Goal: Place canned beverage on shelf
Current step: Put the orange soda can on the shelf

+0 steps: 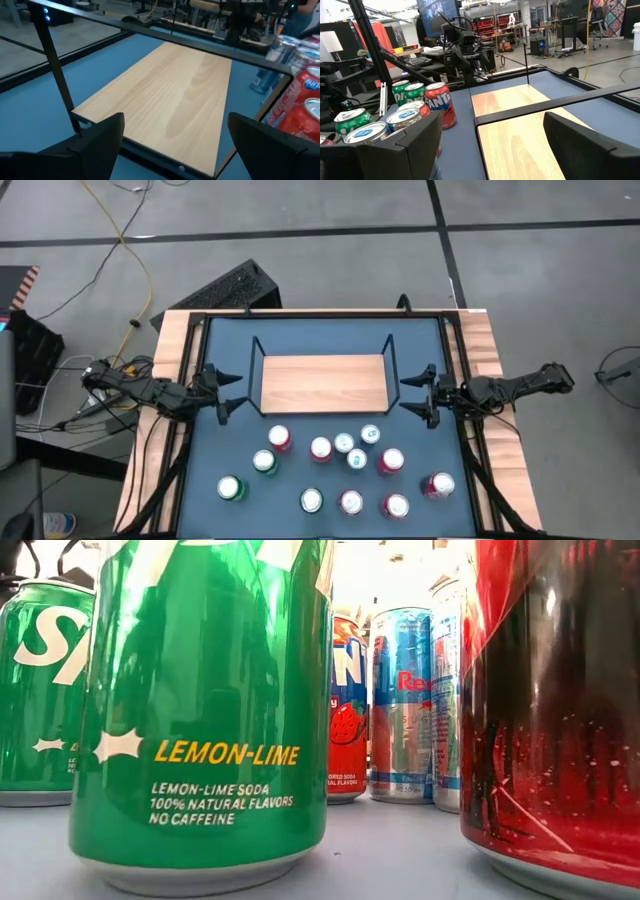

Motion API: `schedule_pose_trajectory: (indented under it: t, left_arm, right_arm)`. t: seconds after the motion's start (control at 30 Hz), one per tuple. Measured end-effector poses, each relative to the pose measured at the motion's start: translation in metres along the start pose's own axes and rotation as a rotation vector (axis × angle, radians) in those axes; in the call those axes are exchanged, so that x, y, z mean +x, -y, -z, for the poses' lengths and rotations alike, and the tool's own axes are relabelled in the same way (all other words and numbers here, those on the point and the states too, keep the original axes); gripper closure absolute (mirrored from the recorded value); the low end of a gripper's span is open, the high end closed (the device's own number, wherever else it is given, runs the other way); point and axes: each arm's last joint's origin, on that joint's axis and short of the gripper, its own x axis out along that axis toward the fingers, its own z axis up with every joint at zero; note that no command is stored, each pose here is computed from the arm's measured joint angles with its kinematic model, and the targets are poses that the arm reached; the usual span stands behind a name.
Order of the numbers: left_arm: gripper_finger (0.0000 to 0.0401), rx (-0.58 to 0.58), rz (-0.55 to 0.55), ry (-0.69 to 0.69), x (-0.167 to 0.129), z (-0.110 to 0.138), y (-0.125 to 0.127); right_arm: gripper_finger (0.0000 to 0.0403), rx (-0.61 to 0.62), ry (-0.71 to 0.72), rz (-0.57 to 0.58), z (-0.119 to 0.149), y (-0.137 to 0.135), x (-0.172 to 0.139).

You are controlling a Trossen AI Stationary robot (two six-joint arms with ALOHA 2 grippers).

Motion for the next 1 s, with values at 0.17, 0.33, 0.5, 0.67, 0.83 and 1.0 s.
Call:
schedule_pose_trajectory:
  t: [0.17,0.33,0.5,0.67,0.83,1.0]
  left_arm:
    - [0.006,-0.124,0.003,0.012,0.0,-0.001,0.0]
    - [0.006,-0.136,0.003,0.013,0.0,-0.001,0.0]
    - [0.006,-0.138,0.004,0.016,0.0,-0.001,0.001]
    - [0.006,-0.149,0.011,0.034,0.0,-0.004,0.001]
    - [0.006,-0.248,0.038,0.103,0.0,-0.012,0.003]
    - [0.006,-0.362,0.077,0.203,-0.003,-0.024,0.005]
  right_arm:
    - [0.0055,0.0,0.0,-0.001,0.0,0.0,0.0]
    - [0.0055,0.0,0.001,0.0,0.0,0.0,0.0]
    - [0.0055,0.0,0.0,-0.001,0.0,0.0,0.0]
    - [0.0055,0.001,0.008,0.026,-0.001,0.001,0.0]
    - [0.0055,0.001,0.018,0.073,-0.001,0.004,0.001]
    - [0.0055,0.001,0.018,0.077,-0.001,0.004,0.001]
